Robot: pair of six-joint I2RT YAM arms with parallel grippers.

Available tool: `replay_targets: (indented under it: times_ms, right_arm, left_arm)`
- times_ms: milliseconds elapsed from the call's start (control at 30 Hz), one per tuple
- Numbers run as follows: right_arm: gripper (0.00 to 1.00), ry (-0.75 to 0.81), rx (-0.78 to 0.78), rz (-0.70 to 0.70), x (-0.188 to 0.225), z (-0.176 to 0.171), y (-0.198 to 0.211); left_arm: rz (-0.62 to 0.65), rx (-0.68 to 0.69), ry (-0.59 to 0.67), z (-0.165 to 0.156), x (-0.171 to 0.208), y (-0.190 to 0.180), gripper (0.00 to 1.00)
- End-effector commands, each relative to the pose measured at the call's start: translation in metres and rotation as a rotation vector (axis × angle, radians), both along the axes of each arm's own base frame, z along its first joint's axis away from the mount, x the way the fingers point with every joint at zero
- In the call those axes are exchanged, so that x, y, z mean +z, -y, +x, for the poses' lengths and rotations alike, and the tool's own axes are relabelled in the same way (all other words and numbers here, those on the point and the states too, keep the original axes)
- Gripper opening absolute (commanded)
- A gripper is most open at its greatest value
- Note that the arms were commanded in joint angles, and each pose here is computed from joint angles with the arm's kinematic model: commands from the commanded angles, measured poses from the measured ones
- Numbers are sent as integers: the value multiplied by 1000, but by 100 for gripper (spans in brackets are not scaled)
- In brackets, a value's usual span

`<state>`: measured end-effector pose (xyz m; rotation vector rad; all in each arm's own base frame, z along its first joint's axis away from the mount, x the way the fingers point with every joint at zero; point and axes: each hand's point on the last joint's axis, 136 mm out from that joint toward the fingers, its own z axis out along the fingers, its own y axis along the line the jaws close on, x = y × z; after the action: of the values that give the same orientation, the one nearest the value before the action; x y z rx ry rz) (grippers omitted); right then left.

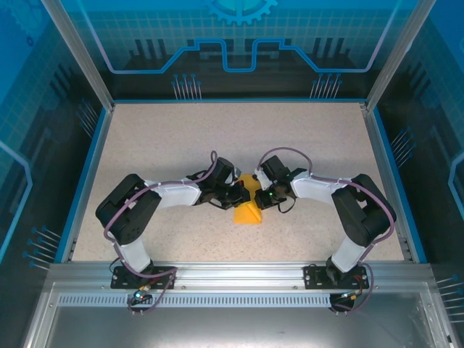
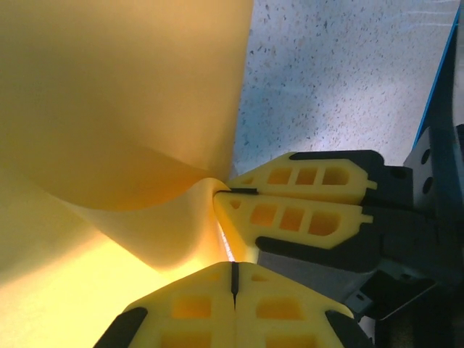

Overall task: Fold a paper plane with a square sheet of paper (pick it up from the middle)
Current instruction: Fold the triangle a second time at the center of the table.

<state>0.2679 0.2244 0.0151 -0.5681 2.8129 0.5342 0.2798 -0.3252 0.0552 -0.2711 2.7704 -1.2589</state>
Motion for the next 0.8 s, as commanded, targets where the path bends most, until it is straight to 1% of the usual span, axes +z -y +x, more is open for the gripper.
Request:
replay_targets:
  times_ms: [0,300,600,767]
  right_arm:
    - [8,-37,-25,-17,-10,-6,10]
    - [8,-41,-28,-18,-12,-8,11]
    - [8,-40,-26,-15,-12,-7,10]
    - [8,-40,-26,-16,-13,-6,10]
  left_arm:
    - [-30,-10,-32,-7,-5,6,0]
    - [-8,8,-43,-10,-17,-1,0]
    - [-7,5,-31,-6,-22,2,0]
    - [26,15,-48,-8,-35,-4,0]
